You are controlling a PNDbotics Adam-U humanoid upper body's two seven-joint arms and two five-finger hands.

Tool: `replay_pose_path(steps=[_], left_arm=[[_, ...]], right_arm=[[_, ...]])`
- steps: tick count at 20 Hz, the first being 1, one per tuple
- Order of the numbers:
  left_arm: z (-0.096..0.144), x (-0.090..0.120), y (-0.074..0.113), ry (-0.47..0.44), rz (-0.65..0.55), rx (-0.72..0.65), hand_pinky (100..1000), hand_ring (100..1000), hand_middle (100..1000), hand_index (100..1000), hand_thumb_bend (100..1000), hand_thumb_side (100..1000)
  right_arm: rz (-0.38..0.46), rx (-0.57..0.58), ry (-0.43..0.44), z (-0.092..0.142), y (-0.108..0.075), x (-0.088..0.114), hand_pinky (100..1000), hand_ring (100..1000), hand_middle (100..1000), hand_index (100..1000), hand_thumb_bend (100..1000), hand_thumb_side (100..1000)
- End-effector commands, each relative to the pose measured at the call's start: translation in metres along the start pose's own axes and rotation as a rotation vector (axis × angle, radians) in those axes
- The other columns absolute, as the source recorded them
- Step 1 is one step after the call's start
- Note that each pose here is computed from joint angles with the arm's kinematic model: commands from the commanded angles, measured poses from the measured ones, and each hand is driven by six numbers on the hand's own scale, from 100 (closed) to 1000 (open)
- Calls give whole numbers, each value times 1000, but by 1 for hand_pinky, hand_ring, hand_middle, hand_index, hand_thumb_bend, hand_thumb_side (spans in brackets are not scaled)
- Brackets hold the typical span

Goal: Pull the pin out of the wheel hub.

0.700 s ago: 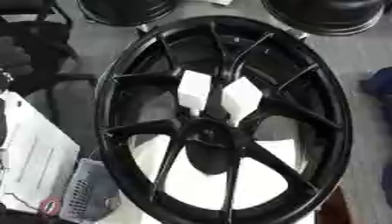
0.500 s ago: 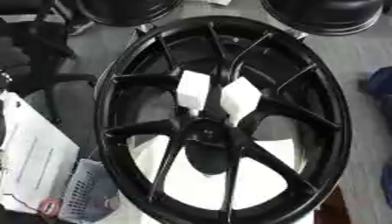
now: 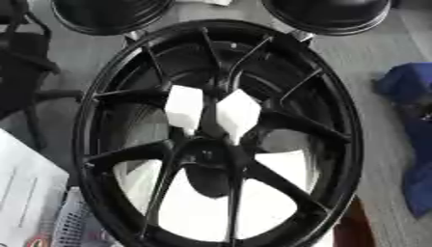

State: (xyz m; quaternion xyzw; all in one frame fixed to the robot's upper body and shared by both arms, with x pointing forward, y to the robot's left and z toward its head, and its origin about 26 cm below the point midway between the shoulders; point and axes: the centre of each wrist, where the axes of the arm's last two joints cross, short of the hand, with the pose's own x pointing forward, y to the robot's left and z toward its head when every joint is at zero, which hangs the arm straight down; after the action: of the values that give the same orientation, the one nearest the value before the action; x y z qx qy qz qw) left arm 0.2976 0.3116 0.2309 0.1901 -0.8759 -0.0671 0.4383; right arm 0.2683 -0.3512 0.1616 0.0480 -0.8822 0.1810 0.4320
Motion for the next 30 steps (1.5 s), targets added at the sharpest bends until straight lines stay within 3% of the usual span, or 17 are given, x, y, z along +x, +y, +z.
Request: replay_pose_path(steps=[1, 13, 22, 30], left_arm=[[-18, 27, 18, -88, -177, -105, 721, 682, 598, 721, 314, 610], [-73, 110, 50, -139, -749, -672, 789, 743, 657, 778, 392, 603], [-107, 139, 49, -190, -925, -999, 815, 749, 658, 785, 407, 573], [-126, 155, 13, -266, -930, -1152, 814, 752, 662, 786, 417, 583]], right_arm=[[36, 7, -24, -3, -3, 9, 803, 647, 631, 800, 100, 550], [87, 9, -2, 2, -9, 12, 802, 646, 630, 798, 100, 552], [115, 4, 15, 7, -12, 12, 801, 645, 630, 798, 100, 552], [128, 10, 35, 10, -12, 11, 801, 643, 629, 797, 100, 555]])
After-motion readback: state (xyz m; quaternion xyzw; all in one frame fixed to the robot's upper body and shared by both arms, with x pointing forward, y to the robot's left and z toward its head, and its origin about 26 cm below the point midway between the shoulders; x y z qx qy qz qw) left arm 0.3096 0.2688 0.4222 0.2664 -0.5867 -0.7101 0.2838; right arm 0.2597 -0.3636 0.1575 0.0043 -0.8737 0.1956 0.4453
